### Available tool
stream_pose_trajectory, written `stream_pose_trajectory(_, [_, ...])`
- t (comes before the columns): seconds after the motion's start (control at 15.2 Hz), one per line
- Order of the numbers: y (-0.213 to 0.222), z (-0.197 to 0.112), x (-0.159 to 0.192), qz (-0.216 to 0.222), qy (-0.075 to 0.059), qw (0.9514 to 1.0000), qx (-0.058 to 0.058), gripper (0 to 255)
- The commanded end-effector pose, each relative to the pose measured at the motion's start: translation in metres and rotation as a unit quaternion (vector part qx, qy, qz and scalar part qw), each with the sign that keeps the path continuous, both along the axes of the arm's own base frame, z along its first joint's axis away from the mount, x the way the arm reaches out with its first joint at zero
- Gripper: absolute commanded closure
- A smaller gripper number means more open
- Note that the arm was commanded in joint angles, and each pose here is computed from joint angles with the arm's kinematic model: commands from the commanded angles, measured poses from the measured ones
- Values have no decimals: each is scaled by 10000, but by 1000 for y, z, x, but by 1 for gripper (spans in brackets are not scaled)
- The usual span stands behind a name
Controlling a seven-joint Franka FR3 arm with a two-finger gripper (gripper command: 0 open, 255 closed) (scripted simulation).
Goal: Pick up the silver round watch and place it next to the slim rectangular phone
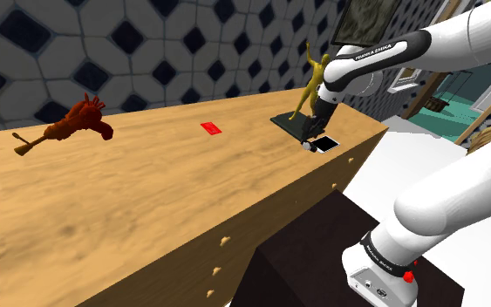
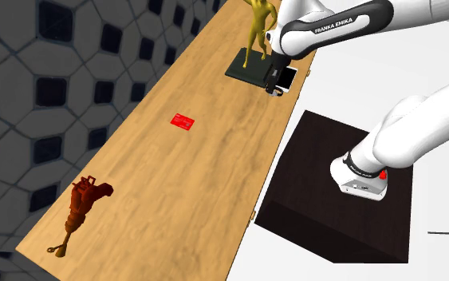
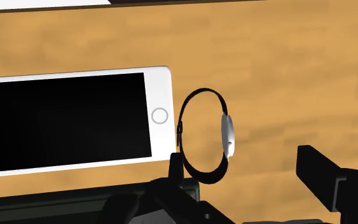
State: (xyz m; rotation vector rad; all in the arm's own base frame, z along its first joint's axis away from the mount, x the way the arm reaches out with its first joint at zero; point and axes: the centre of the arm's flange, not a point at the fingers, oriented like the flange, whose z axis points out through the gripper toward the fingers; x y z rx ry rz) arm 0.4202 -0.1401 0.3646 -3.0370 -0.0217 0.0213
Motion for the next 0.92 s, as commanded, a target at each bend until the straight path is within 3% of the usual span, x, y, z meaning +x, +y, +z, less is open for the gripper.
stream_pose_trajectory(0.0, [0,0,0,0,0,10000,0,0])
stream_pose_trajectory(0.13, [0,0,0,0,0,10000,0,0])
stream_pose_trajectory(0.4, [-5,50,1,0,0,10000,0,0])
stream_pose_trajectory(0.86, [-5,50,1,0,0,10000,0,0])
